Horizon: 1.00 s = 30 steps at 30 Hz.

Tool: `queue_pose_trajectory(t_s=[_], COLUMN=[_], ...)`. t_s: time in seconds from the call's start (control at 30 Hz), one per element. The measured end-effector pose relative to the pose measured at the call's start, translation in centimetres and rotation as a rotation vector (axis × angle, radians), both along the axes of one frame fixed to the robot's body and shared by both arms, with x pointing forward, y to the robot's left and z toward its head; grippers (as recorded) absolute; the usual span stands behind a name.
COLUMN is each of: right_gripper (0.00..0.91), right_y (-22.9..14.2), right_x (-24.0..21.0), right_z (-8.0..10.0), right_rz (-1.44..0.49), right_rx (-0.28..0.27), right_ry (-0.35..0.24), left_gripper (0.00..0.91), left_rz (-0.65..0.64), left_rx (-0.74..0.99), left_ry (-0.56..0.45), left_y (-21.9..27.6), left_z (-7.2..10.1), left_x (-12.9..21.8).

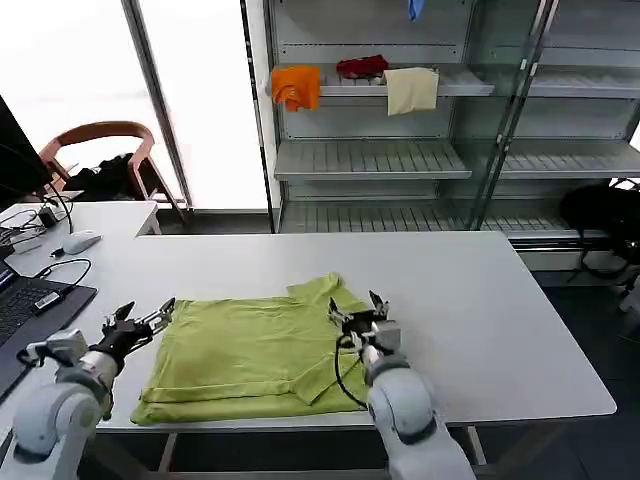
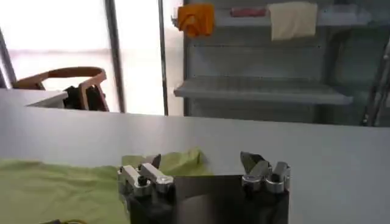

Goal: Fold and organize the clothes.

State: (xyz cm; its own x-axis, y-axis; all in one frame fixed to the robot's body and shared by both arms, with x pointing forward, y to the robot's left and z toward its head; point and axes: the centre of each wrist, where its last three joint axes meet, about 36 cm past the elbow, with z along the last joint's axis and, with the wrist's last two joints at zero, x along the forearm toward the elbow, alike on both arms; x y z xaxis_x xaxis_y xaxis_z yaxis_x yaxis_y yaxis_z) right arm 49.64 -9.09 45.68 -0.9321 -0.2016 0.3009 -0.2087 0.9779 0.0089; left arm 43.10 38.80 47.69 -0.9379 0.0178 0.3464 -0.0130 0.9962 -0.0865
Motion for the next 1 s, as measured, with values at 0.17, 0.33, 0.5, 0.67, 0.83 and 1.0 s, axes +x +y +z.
queue_pose_trajectory(t_s=[0.17,0.33,0.5,0.67,0.83,1.0], right_gripper=[0.907,0.907,0.907,0.907,0.907,0.403], right_y=[0.8,0.9,0.8,0.7,0.6,0.7], right_x=[3.2,5.1,6.1,6.7,7.2,7.4], right_z=[-0.4,-1.0,-1.4,-1.9,-2.3,-2.8], right_rz=[-0.005,-0.013,-0.022,-0.025,-0.027,-0.02], right_rx=[-0.005,-0.027,-0.038,-0.052,-0.064,-0.082], right_ry=[0.031,0.058,0.073,0.087,0.099,0.11], left_gripper=[0.907,0.907,0.907,0.907,0.756,0.393], left_rz=[-0.011,-0.015,-0.03,-0.038,-0.035,-0.033], left_rx=[0.037,0.077,0.105,0.133,0.162,0.182], left_ry=[0.058,0.101,0.12,0.138,0.152,0.159], left_y=[0.9,1.2,0.8,0.5,0.4,0.3], left_z=[-1.6,-2.9,-3.6,-4.3,-4.8,-5.2], left_x=[2.3,3.7,4.6,5.3,5.9,6.3])
